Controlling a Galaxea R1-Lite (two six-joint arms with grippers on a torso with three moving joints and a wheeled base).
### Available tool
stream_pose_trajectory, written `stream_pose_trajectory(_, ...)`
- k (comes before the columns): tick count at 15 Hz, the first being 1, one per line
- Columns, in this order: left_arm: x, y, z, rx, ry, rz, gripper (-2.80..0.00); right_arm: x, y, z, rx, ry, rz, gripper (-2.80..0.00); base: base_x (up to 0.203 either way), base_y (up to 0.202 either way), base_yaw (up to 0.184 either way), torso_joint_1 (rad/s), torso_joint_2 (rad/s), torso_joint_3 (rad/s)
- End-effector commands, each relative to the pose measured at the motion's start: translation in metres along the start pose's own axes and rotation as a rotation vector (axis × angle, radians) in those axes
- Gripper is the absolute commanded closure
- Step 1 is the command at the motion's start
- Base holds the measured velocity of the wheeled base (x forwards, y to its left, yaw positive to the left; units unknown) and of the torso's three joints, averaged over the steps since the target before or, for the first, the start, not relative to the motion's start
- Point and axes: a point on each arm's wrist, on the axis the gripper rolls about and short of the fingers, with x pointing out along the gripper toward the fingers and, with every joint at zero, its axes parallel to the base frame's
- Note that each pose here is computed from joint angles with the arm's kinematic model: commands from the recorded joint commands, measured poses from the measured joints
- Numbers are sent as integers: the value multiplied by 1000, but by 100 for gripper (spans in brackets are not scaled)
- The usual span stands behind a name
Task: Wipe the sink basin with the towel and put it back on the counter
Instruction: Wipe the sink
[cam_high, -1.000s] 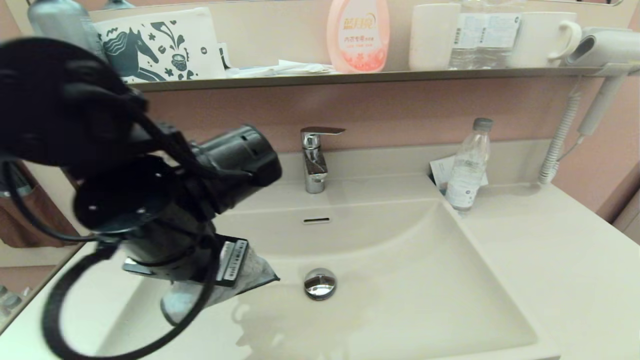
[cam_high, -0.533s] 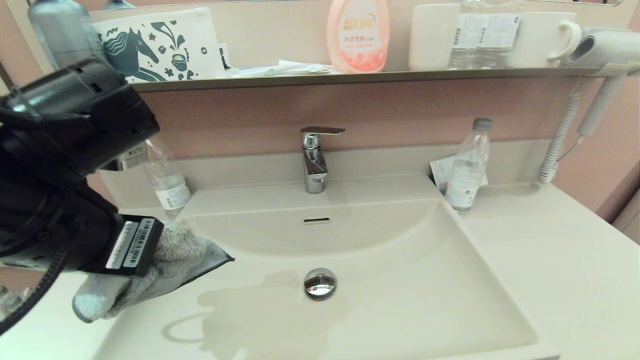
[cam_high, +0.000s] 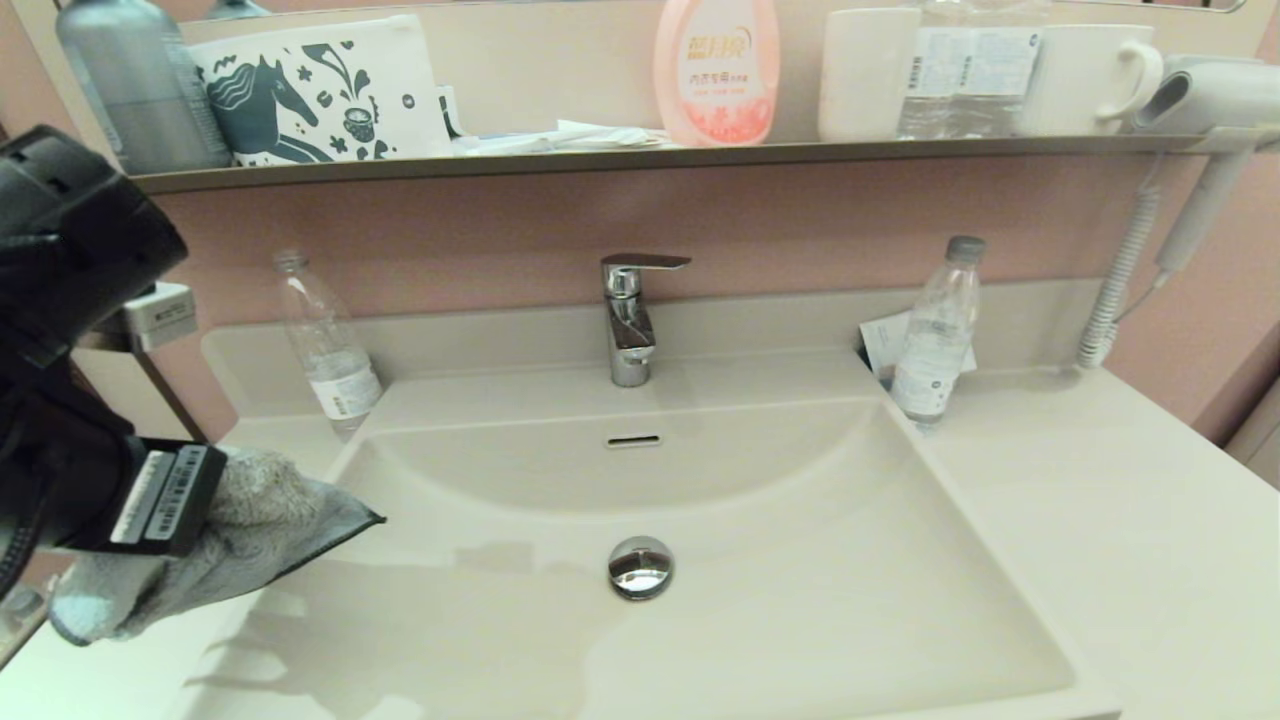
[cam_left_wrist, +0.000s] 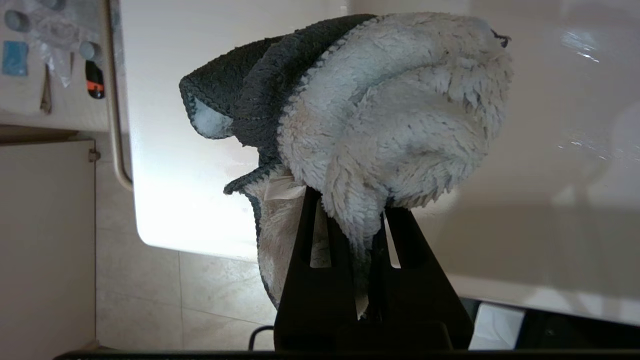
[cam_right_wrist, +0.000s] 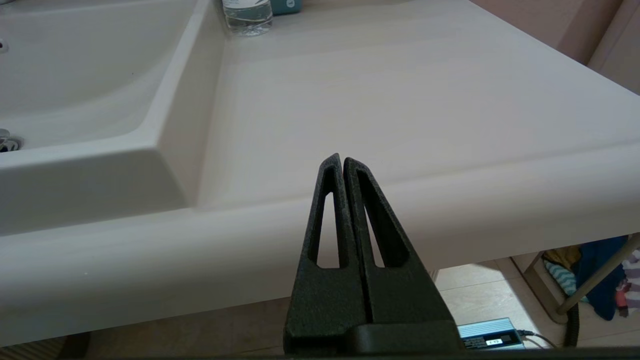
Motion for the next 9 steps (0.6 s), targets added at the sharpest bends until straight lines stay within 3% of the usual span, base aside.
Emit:
stream_pose_trajectory(1, 10, 18, -3, -36, -5, 40, 0, 0, 0, 0, 0, 1, 0, 0, 0, 0, 0, 0, 0, 0)
stream_pose_trajectory(3, 19, 25, 2, -62, -67, 11, 0, 0, 0, 0, 0, 1, 0, 0, 0, 0, 0, 0, 0, 0)
stream_pose_trajectory(9, 41, 11, 27, -197, -351, -114, 0, 0, 0, 0, 0, 1, 0, 0, 0, 0, 0, 0, 0, 0)
